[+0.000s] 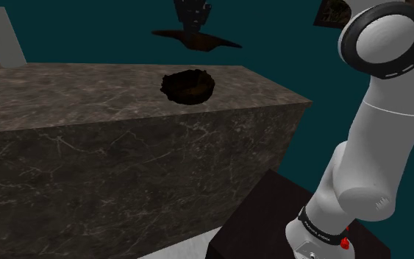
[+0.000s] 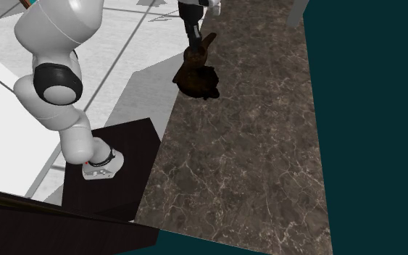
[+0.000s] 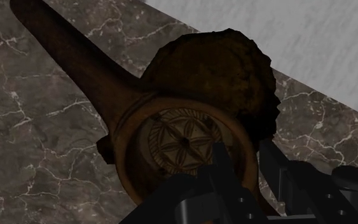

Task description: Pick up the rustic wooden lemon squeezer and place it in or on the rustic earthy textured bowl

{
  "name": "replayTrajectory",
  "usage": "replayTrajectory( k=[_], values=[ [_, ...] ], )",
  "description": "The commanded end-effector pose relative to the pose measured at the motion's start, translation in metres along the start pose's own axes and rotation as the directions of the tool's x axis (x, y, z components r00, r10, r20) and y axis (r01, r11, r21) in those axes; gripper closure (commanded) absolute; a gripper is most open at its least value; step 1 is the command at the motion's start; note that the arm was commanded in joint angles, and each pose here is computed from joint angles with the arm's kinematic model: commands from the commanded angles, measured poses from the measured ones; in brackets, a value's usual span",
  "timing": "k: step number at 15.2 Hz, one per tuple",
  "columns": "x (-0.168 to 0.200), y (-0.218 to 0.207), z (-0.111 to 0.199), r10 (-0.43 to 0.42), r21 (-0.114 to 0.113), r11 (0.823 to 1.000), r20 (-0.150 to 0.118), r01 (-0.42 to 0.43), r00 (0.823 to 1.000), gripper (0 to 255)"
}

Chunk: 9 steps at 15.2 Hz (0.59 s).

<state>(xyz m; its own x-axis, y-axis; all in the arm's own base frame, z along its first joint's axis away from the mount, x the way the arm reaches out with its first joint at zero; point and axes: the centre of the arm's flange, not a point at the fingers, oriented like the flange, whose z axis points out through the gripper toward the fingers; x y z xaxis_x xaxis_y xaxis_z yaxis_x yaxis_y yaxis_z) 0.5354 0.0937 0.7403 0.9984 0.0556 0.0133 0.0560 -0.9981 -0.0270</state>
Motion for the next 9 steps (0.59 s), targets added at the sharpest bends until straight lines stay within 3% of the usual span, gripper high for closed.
replayTrajectory(
  k=[1, 9],
  values=[
    [0.001, -0.001, 0.009, 0.001, 0.0, 1.0, -0.001, -0.001, 1.0, 255],
    [0.0, 0.0, 0.051, 0.001, 0.0, 1.0, -0.001, -0.001, 1.0, 255]
  ],
)
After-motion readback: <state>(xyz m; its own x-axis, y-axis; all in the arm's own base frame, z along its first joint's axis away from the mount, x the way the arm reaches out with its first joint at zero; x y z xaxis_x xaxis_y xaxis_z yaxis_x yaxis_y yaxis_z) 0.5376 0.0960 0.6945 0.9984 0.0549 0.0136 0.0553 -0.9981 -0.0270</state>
